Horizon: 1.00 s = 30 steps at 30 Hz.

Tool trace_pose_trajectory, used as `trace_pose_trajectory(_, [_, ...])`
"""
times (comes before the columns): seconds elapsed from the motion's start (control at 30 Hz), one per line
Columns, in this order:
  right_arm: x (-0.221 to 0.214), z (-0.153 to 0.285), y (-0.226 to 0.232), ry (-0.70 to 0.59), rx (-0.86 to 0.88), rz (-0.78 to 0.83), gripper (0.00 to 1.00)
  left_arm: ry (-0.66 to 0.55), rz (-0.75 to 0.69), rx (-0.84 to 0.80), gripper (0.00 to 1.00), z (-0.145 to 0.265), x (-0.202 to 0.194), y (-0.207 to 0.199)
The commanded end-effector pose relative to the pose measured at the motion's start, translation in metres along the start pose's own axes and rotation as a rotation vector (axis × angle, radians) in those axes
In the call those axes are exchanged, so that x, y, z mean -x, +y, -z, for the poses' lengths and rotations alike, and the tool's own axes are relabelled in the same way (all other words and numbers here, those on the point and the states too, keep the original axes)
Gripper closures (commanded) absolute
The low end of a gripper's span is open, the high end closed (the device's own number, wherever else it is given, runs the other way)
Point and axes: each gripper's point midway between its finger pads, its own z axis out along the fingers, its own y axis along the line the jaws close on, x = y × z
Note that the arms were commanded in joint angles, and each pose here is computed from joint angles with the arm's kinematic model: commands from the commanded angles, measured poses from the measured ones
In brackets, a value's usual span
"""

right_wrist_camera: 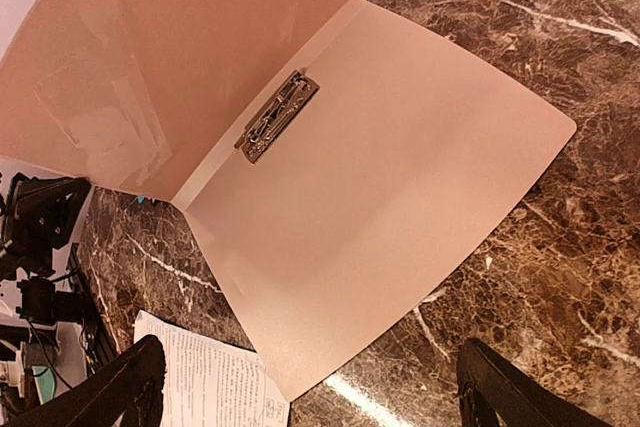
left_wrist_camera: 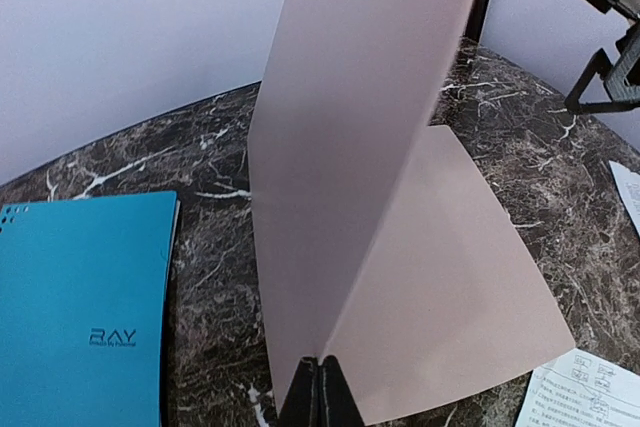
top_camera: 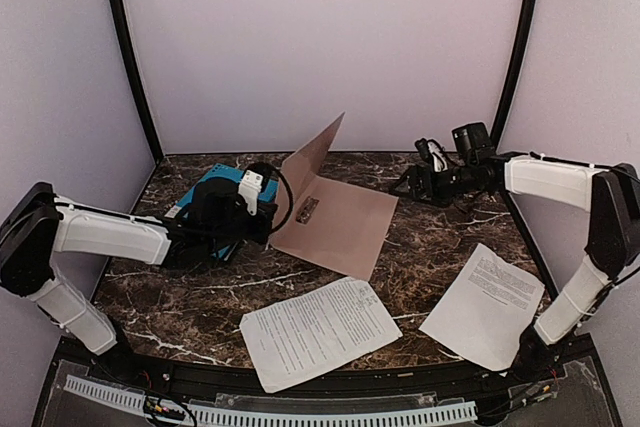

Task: Put the files into the folder
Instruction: Open the folder at the center of the board.

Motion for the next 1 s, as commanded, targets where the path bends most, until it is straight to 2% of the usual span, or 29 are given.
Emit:
trace_pose_trajectory(0.0, [-0.017,-0.019,-0.005,0.054,-0.011,-0.012,0.01,-0.084,0.383,0.018,0.99,0.031,-0.003,0.026])
trace_pose_trajectory(0.13, [-0.022,-0.031,-0.004,0.081,-0.024,0.006,0.01,-0.108,0.566,0.083,0.99,0.052,-0.026,0.052])
trace_pose_trajectory(0.37, [-0.038,-0.050,-0.004,0.135,-0.051,0.041,0.01,-0.079,0.659,0.183,0.99,0.068,-0.055,0.079])
trace_pose_trajectory(0.57, [-0.057,-0.061,-0.002,0.186,-0.052,0.063,0.01,-0.054,0.762,0.168,0.99,0.079,-0.070,0.083])
trace_pose_trajectory(0.83, [-0.068,-0.063,0.001,0.218,-0.047,0.070,0.02,-0.066,1.038,0.086,0.99,0.091,-0.089,0.073])
trace_pose_trajectory(0.97, [-0.080,-0.062,0.002,0.257,-0.065,0.085,0.02,-0.077,1.115,0.097,0.99,0.092,-0.098,0.076])
